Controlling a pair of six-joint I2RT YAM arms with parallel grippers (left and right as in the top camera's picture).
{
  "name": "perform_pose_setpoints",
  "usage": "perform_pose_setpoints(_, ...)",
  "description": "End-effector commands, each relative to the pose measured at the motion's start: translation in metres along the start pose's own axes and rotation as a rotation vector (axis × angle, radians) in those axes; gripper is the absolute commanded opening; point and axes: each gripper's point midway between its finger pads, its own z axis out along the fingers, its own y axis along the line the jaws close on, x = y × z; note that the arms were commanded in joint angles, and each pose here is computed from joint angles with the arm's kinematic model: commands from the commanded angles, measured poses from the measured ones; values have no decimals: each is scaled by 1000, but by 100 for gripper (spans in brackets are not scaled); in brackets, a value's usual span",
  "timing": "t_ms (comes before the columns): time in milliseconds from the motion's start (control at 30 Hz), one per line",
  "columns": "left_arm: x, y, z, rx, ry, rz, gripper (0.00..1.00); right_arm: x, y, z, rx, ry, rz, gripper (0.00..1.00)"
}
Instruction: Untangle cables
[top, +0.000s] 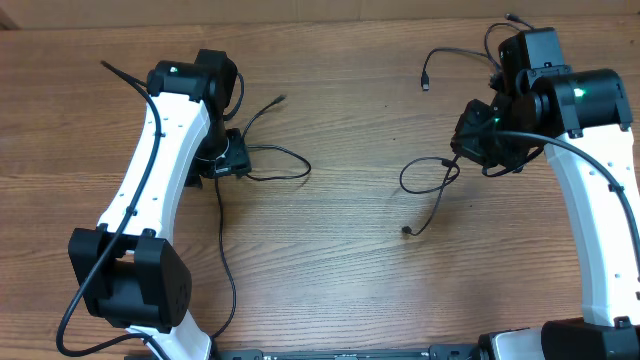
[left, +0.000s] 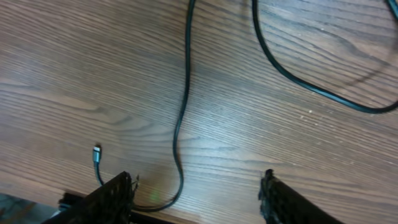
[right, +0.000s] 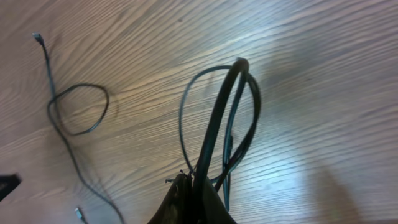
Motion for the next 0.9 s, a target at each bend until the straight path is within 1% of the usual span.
perform_pose_setpoints(0,5,-17,-18,130,-10,69,68,2,15,-5,-84,15,-24,4)
perform_pose_setpoints(33,9,-27,-20,186,9,111,68,2,19,-5,-106,18,-26,4)
perform_pose_setpoints(167,32,-71,-36,473,68,371,65,-1,31,-6,-167,13,-26,4)
perform_pose_setpoints(267,45,-90,-46,587,84,469,64,-6,34,-7,-180,-4,38,4)
perform_pose_setpoints(367,55,-103,-48,603,90,528,63,-10,37,-7,-190,-12,92,4)
perform_pose_setpoints(600,81,-141,-51,609,64,685,59,-3,44,-9,-228,22,84,4)
perform_pose_setpoints(633,84,-148,-52,612,59,688,57,-2,45,-8,-230,25,80,4)
perform_pose_setpoints(733,90,-170,-55,625,47,638,56,3,50,-7,-231,35,54,4)
perform_pose_setpoints(867,97,-194,-60,649,43,557,58,15,61,-5,-234,55,12,4)
